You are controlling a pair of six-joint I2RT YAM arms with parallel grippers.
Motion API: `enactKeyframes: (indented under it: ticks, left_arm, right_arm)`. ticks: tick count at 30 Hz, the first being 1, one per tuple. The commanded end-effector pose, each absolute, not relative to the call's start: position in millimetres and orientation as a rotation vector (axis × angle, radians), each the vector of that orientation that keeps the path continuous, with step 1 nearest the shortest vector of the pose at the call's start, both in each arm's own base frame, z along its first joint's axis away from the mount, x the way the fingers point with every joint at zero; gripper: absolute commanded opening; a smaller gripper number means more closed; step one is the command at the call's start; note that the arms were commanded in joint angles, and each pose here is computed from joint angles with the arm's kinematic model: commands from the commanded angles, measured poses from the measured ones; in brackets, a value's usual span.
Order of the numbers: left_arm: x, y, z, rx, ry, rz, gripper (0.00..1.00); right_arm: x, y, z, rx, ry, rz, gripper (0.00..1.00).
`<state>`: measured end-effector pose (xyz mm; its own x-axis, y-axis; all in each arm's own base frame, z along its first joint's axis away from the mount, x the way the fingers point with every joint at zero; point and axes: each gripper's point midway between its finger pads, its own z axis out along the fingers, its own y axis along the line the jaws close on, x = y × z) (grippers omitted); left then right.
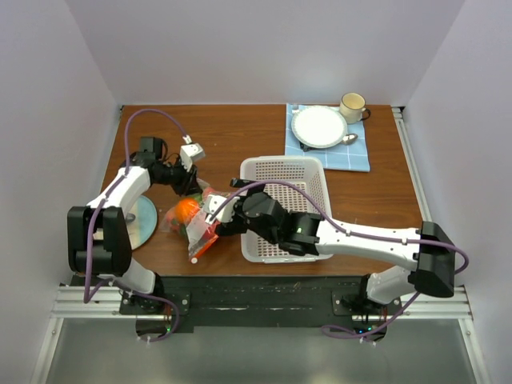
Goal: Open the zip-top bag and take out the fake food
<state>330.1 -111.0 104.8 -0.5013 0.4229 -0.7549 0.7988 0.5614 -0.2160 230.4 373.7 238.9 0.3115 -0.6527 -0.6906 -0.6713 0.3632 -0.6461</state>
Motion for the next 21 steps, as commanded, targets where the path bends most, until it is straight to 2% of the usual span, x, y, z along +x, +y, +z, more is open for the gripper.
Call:
enactKeyframes:
  ticks: [1,3,4,7,21]
  left_arm:
    - [343,-119,127,0.991,2.045,-0.748,0.26]
    - [346,-122,126,1.005,2.044,-0.737,0.26]
    - [346,-123,125,1.010,2.045,-0.736,0.26]
    - [350,-130,123,1.029,2.047,-0.740,0.26]
    - [355,-148,101,1.090,2.058,-0.762,0.26]
  right_arm:
    - [233,373,259,-1.341,1.314,-0.031,0.99]
    - [220,382,276,-1.307,1.129,-0.070,0.99]
    - [219,374,253,-1.394,1.039,-0.190,0.99]
    - [217,380,244,-1.431,0.978,-0.234,0.99]
    - [175,418,208,-1.675,0.931,0.060,0.99]
